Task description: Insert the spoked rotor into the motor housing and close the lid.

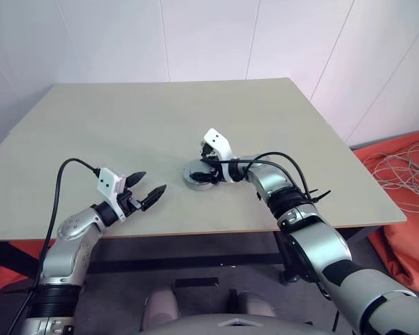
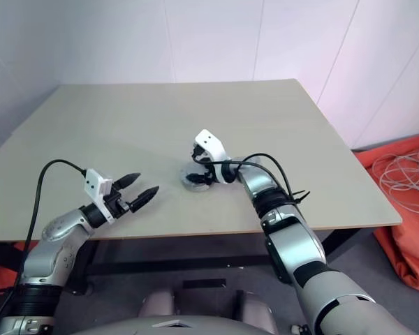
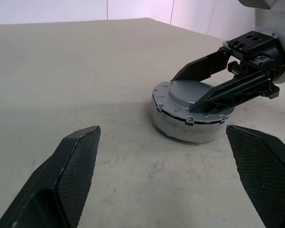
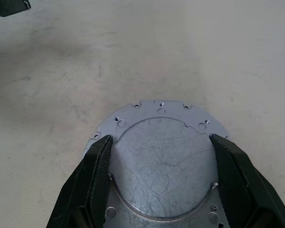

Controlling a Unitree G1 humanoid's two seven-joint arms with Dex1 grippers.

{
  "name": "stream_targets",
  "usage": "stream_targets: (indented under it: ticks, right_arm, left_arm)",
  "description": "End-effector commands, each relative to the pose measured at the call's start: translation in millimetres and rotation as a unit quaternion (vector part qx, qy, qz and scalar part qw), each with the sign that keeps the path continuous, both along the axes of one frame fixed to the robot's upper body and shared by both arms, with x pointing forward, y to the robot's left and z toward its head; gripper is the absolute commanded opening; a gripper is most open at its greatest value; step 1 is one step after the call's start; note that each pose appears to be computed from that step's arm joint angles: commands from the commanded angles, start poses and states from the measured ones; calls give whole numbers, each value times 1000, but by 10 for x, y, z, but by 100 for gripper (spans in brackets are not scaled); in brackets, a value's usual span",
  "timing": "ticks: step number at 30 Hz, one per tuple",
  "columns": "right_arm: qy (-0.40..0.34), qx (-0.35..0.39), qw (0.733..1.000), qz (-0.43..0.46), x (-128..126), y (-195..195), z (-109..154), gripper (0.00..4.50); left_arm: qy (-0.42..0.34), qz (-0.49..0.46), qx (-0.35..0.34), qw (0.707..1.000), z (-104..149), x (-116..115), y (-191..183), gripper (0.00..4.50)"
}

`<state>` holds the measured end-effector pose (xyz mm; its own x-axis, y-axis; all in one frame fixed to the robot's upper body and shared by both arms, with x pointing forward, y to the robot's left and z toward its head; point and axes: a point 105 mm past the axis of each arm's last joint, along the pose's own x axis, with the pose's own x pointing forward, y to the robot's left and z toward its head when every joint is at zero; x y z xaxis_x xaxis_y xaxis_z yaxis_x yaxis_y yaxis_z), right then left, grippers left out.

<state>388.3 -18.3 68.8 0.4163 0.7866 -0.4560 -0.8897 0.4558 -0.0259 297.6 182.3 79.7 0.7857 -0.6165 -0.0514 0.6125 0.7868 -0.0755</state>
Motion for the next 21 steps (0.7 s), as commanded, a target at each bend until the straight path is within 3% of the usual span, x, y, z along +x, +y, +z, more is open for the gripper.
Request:
stream_targets:
  ticks: [1, 7, 21]
  right_arm:
    - [31, 14, 999, -13, -15, -38, -58, 312]
    - [26, 34, 999, -11, -12, -29, 12, 312]
    - [31, -55, 998, -3, -96, -120, -344, 312]
  left_arm:
    - [-34, -6, 3, 999, 180, 40, -6, 450]
    - [-36, -9, 4, 999, 185, 45, -5, 450]
    - [-33, -9, 4, 999, 178, 50, 3, 450]
